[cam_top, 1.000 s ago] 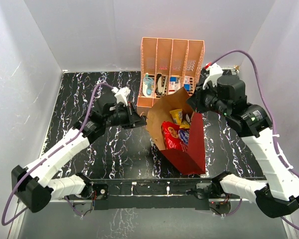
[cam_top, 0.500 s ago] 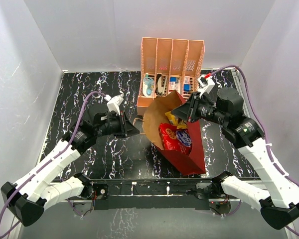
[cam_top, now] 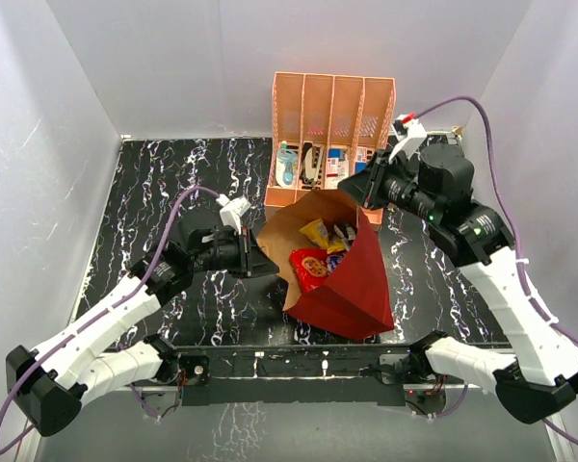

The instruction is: Take the snacks out of the paper bag

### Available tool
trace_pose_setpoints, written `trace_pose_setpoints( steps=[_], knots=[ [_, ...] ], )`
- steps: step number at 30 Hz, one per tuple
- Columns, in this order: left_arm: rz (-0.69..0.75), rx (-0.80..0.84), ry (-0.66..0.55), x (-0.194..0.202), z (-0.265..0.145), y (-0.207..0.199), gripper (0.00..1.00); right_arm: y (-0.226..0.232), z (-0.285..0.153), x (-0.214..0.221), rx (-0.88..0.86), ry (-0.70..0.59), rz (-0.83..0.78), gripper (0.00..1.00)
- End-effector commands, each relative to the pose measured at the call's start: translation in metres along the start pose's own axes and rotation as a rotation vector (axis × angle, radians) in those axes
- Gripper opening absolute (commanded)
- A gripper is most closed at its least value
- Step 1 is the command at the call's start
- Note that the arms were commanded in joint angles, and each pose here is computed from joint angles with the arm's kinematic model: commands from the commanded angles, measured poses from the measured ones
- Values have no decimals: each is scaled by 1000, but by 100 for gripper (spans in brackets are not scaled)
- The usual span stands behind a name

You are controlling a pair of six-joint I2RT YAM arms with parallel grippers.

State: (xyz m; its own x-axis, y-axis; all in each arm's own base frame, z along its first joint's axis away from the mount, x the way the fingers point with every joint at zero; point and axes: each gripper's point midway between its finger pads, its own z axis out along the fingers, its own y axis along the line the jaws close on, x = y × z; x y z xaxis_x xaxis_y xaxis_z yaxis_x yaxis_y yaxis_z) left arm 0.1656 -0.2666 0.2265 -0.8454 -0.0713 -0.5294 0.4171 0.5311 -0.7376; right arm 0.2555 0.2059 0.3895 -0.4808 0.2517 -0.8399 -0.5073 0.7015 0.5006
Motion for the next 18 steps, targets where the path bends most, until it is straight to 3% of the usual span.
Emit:
trace_pose_setpoints(
  steps=[1,9,18],
  knots=[
    [49,103,26,4,-2,-30,7,-3,-2,-54,74,-117,-212,8],
    [113,159,80,18,3,-51,7,-24,9,-75,176,-91,-311,8],
    [153,142,163,44,11,-49,6,-23,17,-86,130,-54,-385,8]
  ],
)
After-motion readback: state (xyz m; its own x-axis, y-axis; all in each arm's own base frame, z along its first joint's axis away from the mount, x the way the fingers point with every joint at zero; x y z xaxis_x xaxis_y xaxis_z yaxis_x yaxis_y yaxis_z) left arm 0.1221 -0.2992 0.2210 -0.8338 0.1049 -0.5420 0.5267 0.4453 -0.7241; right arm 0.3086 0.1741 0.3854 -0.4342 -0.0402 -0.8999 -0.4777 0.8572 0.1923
